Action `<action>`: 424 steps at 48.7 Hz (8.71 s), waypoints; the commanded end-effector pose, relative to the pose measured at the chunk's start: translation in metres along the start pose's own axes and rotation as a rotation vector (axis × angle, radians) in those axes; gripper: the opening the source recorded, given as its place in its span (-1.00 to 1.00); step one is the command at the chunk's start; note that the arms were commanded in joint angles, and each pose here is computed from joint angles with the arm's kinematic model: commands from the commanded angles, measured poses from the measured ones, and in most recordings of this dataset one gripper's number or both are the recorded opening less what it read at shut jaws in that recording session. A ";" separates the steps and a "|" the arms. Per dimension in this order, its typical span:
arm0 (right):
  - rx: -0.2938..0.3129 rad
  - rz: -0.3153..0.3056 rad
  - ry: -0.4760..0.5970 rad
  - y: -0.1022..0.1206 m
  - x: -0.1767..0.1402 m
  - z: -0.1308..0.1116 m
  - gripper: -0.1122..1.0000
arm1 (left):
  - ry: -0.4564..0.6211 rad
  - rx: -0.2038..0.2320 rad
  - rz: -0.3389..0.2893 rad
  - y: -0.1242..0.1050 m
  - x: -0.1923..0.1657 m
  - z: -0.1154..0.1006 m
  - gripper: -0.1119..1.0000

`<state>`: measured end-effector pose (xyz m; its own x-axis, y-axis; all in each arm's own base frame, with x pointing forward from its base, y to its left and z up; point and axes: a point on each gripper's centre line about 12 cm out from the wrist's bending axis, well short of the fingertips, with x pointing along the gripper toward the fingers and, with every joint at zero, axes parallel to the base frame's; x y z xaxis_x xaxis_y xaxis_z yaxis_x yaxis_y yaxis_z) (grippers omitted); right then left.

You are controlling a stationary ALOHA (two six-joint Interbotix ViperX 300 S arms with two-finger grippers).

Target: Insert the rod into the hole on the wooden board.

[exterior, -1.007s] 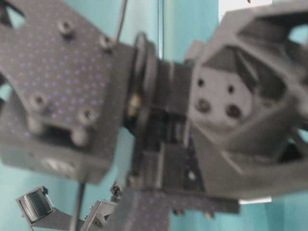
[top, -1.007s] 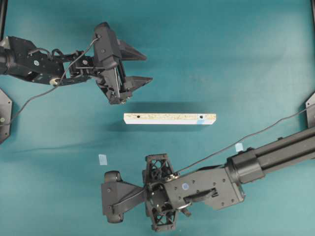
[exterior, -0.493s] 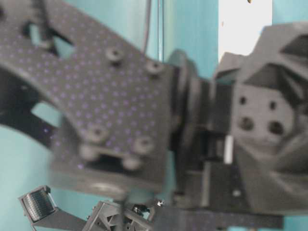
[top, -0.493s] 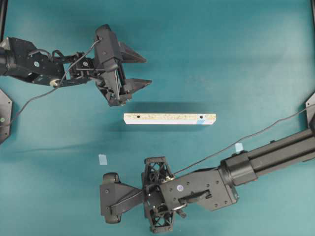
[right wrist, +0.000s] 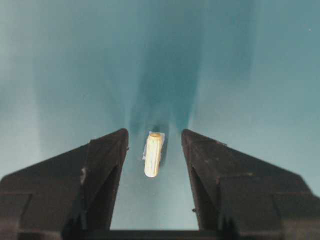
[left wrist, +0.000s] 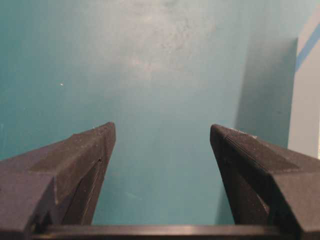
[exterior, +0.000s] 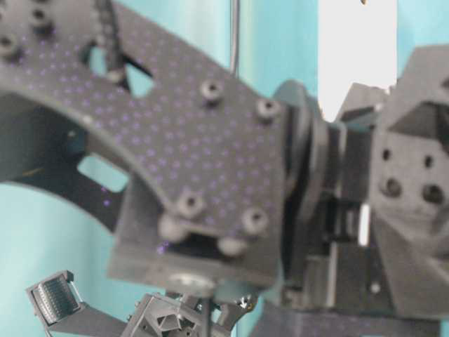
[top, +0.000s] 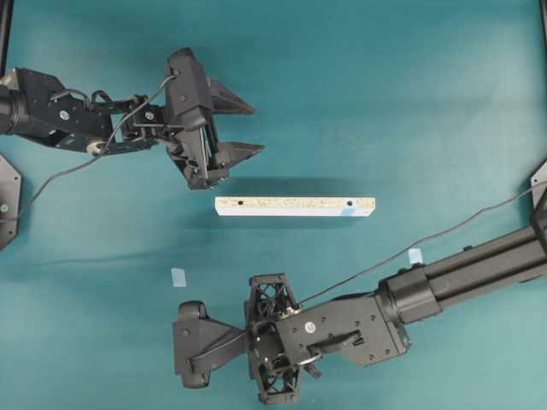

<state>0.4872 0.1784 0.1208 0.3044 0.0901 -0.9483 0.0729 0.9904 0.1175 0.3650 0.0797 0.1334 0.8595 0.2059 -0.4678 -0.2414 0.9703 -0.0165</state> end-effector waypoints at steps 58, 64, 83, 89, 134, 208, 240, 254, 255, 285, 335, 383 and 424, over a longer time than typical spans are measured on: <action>-0.013 0.005 -0.034 0.006 -0.024 0.009 -0.59 | 0.000 0.002 -0.011 -0.004 -0.002 0.008 0.76; -0.038 -0.019 -0.068 0.003 -0.041 0.013 -0.59 | 0.008 0.003 -0.012 -0.005 -0.002 0.007 0.76; 0.020 -0.041 -0.202 -0.016 -0.101 0.032 -0.59 | 0.019 0.014 -0.034 -0.014 -0.003 0.006 0.76; 0.047 -0.069 -0.237 -0.029 -0.111 0.035 -0.59 | 0.027 0.019 -0.042 -0.017 -0.004 0.005 0.76; -0.039 0.183 -0.951 -0.133 -0.186 -0.046 -0.59 | 0.019 0.027 -0.058 -0.022 -0.017 0.016 0.75; 0.030 0.222 -1.050 -0.183 -0.153 -0.113 -0.59 | 0.186 0.094 -0.182 -0.076 -0.015 -0.024 1.00; 0.037 0.223 -1.040 -0.183 -0.150 -0.116 -0.59 | 0.221 0.119 -0.162 -0.068 -0.003 -0.035 0.74; 0.038 0.224 -1.040 -0.183 -0.150 -0.116 -0.59 | 0.223 0.120 -0.150 -0.063 -0.001 -0.036 0.54; 0.036 0.223 -1.039 -0.183 -0.150 -0.117 -0.59 | 0.223 0.122 -0.150 -0.063 -0.001 -0.036 0.50; 0.047 0.209 -1.004 -0.185 -0.145 -0.122 -0.59 | 0.224 0.158 -0.171 -0.070 -0.003 -0.037 0.11; 0.054 0.197 -0.955 -0.187 -0.133 -0.131 -0.59 | 0.257 0.160 -0.183 -0.077 -0.003 -0.037 -0.21; -0.041 0.202 -1.067 -0.199 -0.094 -0.149 -0.59 | 0.283 0.174 -0.199 -0.082 -0.009 -0.038 -0.21; -0.052 0.157 -1.083 -0.203 -0.088 -0.159 -0.59 | 0.288 0.175 -0.199 -0.082 -0.011 -0.036 -0.21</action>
<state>0.2912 -0.0129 0.1271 0.9764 0.1041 -0.1891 -0.0693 0.9808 0.1821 0.3548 -0.0053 0.0957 0.6872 -0.0056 -0.7265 0.0152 0.9999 0.0067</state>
